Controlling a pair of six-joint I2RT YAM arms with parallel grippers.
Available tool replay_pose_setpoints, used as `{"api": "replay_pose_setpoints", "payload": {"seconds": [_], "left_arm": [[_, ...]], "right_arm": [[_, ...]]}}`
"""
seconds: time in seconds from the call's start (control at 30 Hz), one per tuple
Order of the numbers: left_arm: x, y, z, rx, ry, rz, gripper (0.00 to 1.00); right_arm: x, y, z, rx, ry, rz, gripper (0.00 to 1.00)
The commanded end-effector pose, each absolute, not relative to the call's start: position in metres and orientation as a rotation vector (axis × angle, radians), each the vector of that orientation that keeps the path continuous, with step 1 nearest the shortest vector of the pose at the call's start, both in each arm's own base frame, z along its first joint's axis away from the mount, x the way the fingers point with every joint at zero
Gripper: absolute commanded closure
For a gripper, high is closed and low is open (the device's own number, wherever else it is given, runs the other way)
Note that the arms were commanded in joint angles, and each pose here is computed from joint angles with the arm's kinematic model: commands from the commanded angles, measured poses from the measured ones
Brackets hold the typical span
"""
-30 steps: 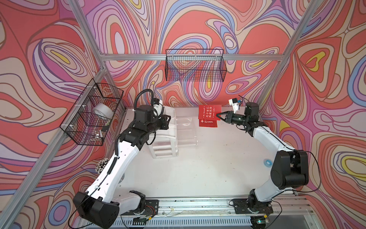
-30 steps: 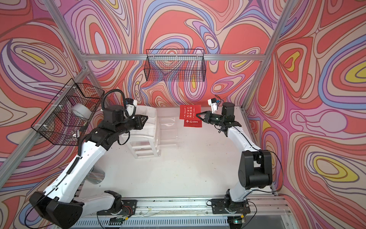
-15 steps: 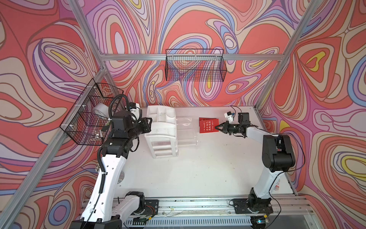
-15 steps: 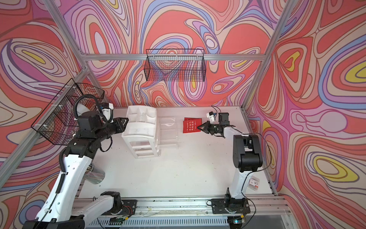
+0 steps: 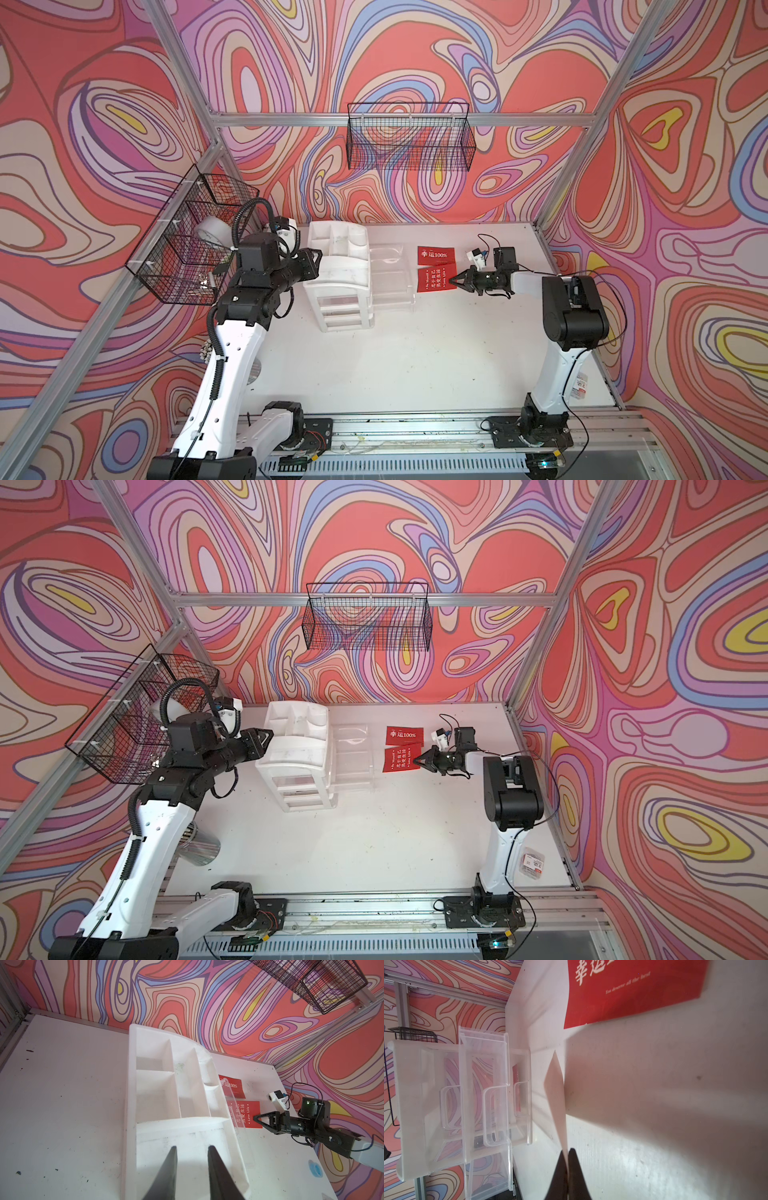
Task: Take the postcards out of the drawer
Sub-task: Place the postcard at the center of the board.
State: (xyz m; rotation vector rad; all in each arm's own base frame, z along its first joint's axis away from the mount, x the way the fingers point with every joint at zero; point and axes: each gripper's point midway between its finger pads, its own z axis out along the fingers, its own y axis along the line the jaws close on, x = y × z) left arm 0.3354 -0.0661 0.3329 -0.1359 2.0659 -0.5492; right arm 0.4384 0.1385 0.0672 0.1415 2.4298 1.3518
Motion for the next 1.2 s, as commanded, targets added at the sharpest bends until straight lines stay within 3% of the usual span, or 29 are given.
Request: {"api": "replay_pose_setpoints", "payload": {"seconds": [0.0,0.23,0.77,1.17], "left_arm": [[0.333,-0.065,0.327,-0.132,2.092,-0.547,0.72],[0.333,-0.065,0.327,-0.13,2.093,-0.546,0.71],[0.332,-0.062,0.324,-0.133,2.102,-0.533,0.7],[0.332,-0.062,0.322,-0.136,2.107,-0.536,0.7]], "right_arm": [[0.44,0.138,0.053,0.149,2.451,1.343,0.93],[0.443,0.135,0.045,0.168,2.469,1.326,0.81],[0.456,0.118,0.036,0.2,2.497,1.28,0.81],[0.459,0.108,0.036,0.22,2.488,1.281,0.88]]}}
